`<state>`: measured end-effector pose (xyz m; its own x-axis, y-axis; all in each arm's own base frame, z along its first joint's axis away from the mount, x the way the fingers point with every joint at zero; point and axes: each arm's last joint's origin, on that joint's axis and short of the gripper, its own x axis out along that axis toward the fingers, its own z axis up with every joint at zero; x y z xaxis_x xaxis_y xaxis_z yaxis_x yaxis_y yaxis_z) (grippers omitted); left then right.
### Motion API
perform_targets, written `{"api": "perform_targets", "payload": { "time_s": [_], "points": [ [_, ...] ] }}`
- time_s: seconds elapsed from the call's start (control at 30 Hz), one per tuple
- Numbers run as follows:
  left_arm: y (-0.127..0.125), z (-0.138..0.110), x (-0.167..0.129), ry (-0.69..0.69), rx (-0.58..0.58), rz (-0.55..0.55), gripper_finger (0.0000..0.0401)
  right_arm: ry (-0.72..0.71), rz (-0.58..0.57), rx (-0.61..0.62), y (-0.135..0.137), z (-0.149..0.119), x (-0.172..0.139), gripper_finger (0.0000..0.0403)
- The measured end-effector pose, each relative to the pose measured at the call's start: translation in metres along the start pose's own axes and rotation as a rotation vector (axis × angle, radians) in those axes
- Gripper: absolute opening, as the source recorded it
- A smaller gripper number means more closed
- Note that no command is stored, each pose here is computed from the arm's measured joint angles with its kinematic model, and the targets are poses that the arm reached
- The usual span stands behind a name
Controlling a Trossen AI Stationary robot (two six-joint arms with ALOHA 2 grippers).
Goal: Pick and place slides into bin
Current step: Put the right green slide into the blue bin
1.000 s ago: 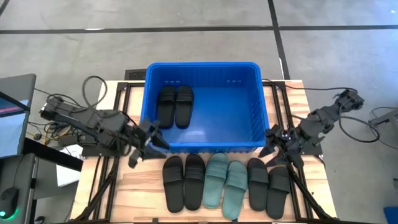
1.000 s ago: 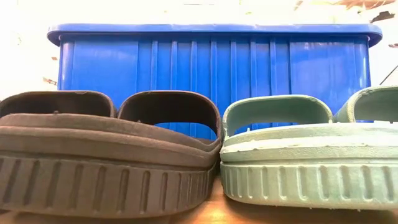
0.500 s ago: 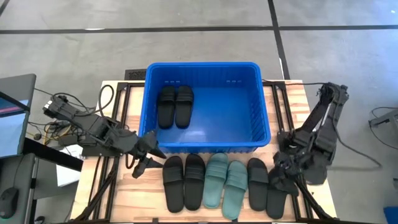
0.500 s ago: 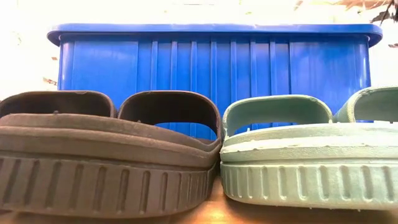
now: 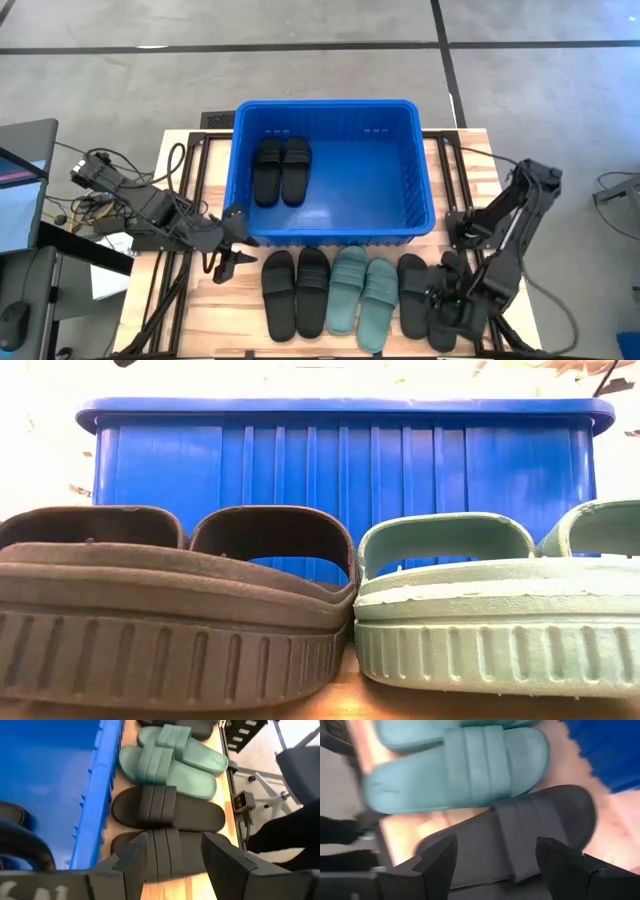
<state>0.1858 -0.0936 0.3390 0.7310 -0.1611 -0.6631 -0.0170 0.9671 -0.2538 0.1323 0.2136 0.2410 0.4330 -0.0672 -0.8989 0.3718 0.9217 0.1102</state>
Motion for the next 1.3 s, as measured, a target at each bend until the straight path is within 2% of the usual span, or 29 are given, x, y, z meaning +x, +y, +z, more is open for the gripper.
{"api": "perform_targets", "payload": {
  "time_s": [0.23,0.67,1.0,1.13,1.3],
  "points": [
    [-0.005,-0.005,-0.002,0.019,0.024,-0.001,0.0171,0.018,-0.216,-0.1,0.016,-0.003,0.028,0.0255],
    [-0.008,-0.008,-0.003,0.013,-0.001,0.008,0.0171,0.049,-0.359,-0.162,0.028,-0.02,0.071,0.0255],
    [-0.007,-0.007,-0.003,-0.001,-0.006,0.029,0.0171,0.034,-0.338,-0.126,0.028,-0.02,0.064,0.0255],
    [-0.007,-0.007,-0.003,-0.001,-0.006,0.03,0.0171,-0.016,-0.267,-0.151,0.037,-0.01,0.05,0.0255],
    [-0.007,-0.007,-0.003,0.001,-0.005,0.031,0.0171,-0.046,-0.156,-0.226,0.052,0.005,0.047,0.0255]
  ]
}}
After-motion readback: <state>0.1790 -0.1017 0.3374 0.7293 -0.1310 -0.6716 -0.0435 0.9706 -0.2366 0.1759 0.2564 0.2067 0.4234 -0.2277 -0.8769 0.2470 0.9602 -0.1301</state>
